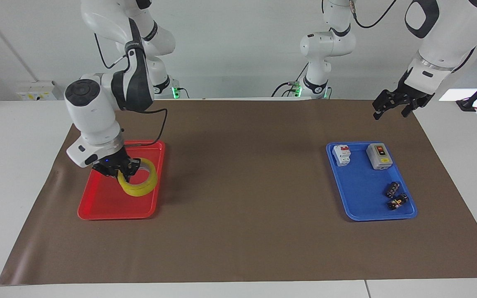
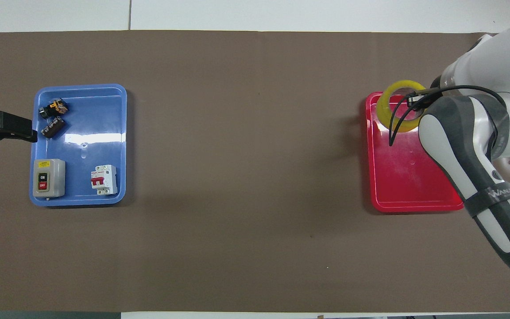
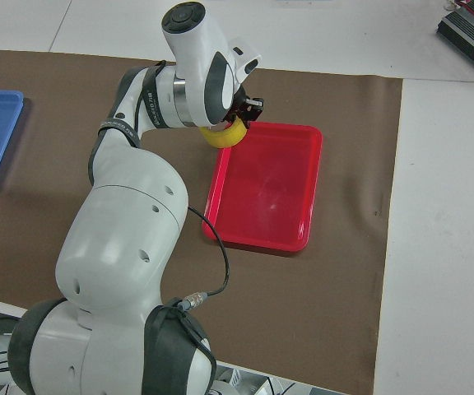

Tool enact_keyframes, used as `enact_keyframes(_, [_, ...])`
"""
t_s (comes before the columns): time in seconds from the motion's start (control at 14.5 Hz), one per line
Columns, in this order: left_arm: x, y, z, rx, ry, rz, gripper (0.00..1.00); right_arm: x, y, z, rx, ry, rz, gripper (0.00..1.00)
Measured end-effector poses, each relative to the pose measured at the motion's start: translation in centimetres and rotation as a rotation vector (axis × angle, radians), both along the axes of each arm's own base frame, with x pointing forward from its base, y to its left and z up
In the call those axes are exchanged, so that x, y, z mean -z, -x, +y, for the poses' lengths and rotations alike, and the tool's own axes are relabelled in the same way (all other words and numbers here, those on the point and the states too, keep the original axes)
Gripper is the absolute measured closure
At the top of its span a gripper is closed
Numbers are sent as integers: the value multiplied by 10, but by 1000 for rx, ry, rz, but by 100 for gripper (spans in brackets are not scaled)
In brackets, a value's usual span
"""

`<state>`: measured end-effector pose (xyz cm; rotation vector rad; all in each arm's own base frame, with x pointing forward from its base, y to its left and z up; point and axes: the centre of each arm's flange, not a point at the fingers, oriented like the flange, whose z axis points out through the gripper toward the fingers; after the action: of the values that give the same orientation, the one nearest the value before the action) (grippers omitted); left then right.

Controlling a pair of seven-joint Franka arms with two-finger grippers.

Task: Place and move tape with both arms
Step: 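Carry the tape with the right gripper over the red tray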

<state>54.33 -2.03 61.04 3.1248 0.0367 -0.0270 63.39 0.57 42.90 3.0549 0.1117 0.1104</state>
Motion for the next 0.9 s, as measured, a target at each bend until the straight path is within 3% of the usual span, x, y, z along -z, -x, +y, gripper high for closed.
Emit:
enact_keyframes(0.28, [0, 0, 0, 0, 0, 0, 0, 59, 34, -48, -40, -1, -2, 78])
enact_keyframes(0.55, [0, 0, 0, 0, 0, 0, 0, 90, 70, -53, -52, -6, -27, 78])
enact_keyframes(0.9, [0, 0, 0, 0, 0, 0, 0, 102, 83, -69, -25, -7, -54, 78])
